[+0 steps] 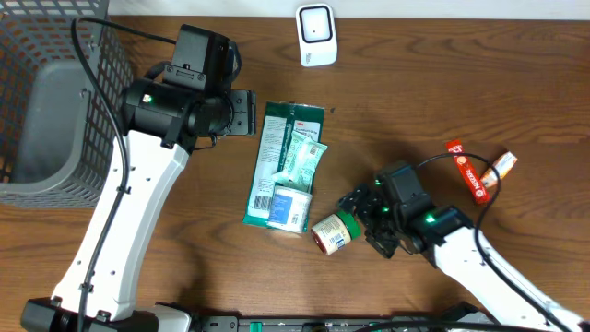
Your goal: Scan the item barcode
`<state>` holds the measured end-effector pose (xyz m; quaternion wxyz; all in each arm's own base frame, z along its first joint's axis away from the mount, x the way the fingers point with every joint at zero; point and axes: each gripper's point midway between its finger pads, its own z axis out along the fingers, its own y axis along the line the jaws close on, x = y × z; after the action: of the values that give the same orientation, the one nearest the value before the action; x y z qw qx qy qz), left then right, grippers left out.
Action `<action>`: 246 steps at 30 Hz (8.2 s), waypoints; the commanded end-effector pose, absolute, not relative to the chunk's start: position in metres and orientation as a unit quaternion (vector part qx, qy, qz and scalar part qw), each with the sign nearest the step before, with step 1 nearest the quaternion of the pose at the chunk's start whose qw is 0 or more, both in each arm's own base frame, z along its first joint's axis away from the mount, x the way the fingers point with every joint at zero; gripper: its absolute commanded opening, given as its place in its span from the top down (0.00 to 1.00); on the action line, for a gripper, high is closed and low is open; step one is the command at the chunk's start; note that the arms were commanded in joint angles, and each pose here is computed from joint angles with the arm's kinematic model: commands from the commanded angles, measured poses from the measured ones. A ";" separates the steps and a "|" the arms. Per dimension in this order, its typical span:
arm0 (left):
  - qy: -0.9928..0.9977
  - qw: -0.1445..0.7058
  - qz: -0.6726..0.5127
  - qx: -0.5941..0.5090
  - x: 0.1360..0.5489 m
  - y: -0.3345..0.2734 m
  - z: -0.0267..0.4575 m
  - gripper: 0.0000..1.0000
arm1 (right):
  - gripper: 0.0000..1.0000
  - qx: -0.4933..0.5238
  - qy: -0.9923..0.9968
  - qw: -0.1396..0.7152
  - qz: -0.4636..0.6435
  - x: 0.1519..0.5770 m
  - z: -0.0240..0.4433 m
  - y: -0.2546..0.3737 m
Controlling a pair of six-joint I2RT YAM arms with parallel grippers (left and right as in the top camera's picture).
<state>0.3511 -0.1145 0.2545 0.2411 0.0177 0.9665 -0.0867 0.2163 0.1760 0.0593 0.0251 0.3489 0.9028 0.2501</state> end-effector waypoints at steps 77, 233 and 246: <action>0.966 0.245 -0.081 0.017 0.357 -0.112 0.250 0.34 | 0.46 0.080 0.918 0.375 -0.101 0.352 0.130 0.085; 0.945 0.247 0.039 -0.208 0.391 0.032 0.228 0.04 | 0.05 -0.170 0.983 0.063 0.004 0.351 0.035 0.140; 0.945 0.247 0.039 -0.208 0.391 0.032 0.228 0.04 | 0.37 -0.168 0.982 0.081 0.008 0.361 0.047 0.143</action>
<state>0.3909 0.0277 0.2328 0.2537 -0.2040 0.9450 0.0311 0.3517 0.1383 0.0333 0.0637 -0.1653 0.9841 0.0097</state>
